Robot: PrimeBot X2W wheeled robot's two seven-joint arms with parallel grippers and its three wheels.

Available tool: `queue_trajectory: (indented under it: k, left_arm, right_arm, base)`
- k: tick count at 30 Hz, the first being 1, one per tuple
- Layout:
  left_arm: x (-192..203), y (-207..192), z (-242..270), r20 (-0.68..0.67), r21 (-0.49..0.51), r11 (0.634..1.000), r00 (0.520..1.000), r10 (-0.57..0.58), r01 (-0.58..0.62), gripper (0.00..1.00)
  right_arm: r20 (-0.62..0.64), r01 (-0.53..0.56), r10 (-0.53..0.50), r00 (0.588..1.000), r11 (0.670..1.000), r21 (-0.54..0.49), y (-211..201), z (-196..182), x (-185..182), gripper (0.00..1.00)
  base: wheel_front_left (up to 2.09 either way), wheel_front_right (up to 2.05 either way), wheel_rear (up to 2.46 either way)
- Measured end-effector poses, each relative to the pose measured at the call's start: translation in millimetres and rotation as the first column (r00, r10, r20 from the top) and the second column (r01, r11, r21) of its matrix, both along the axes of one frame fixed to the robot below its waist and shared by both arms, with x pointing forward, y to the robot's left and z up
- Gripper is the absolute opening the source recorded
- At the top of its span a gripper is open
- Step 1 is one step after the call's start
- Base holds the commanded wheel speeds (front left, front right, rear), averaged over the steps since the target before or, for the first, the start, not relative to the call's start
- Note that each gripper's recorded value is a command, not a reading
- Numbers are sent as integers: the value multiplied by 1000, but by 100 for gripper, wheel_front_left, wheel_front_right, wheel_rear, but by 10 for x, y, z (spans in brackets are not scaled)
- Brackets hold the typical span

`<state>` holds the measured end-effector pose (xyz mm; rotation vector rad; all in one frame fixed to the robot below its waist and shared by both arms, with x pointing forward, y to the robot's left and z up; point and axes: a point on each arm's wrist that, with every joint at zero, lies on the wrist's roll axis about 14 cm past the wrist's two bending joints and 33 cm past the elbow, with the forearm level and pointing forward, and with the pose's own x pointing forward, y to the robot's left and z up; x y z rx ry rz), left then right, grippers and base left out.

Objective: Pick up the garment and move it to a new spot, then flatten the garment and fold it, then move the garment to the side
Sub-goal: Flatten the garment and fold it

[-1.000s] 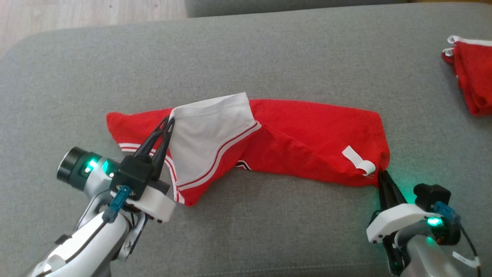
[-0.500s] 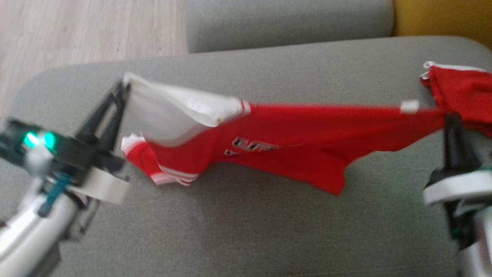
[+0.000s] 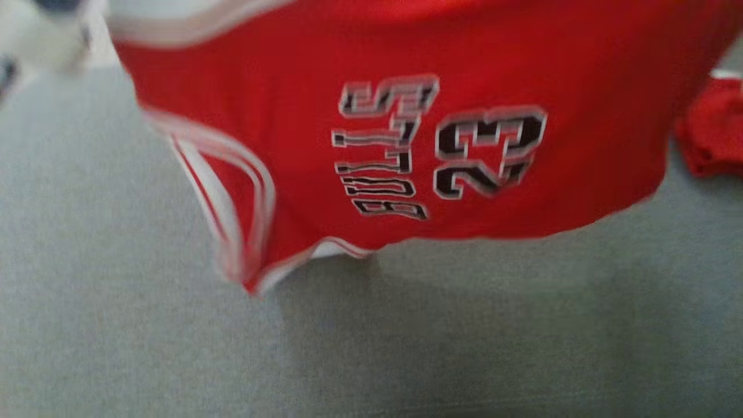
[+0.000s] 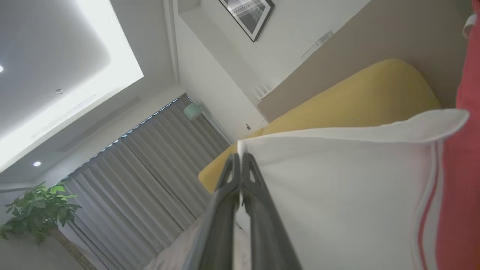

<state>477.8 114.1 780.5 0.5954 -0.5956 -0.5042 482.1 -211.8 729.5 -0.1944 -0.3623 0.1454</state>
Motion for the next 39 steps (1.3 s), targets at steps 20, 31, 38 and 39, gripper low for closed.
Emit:
queue_trajectory:
  k: [20, 31, 38, 39]
  left_arm:
    - [1659, -344, 8, 333, 44, 996, 941, 58, -77, 0]
    - [1619, 27, -1432, 17, 45, 992, 993, 114, -115, 0]
    - [950, 121, -2062, -154, 39, 993, 981, 117, -112, 0]
    - [838, 172, -2178, -197, 21, 991, 972, 132, -130, 0]
  right_arm:
    - [8, 43, -42, 999, 993, -111, -35, -725, 2092, 0]
    - [-201, -12, -5, 980, 997, -82, 145, -1860, 2214, 0]
    - [-300, 4, -13, 954, 1000, -30, -8, -2248, 1695, 0]
    - [-304, 7, -12, 953, 1000, -17, -33, -2270, 1590, 0]
  base:
    - [0, 0, 0]
    - [0, 0, 0]
    - [0, 0, 0]
    - [0, 0, 0]
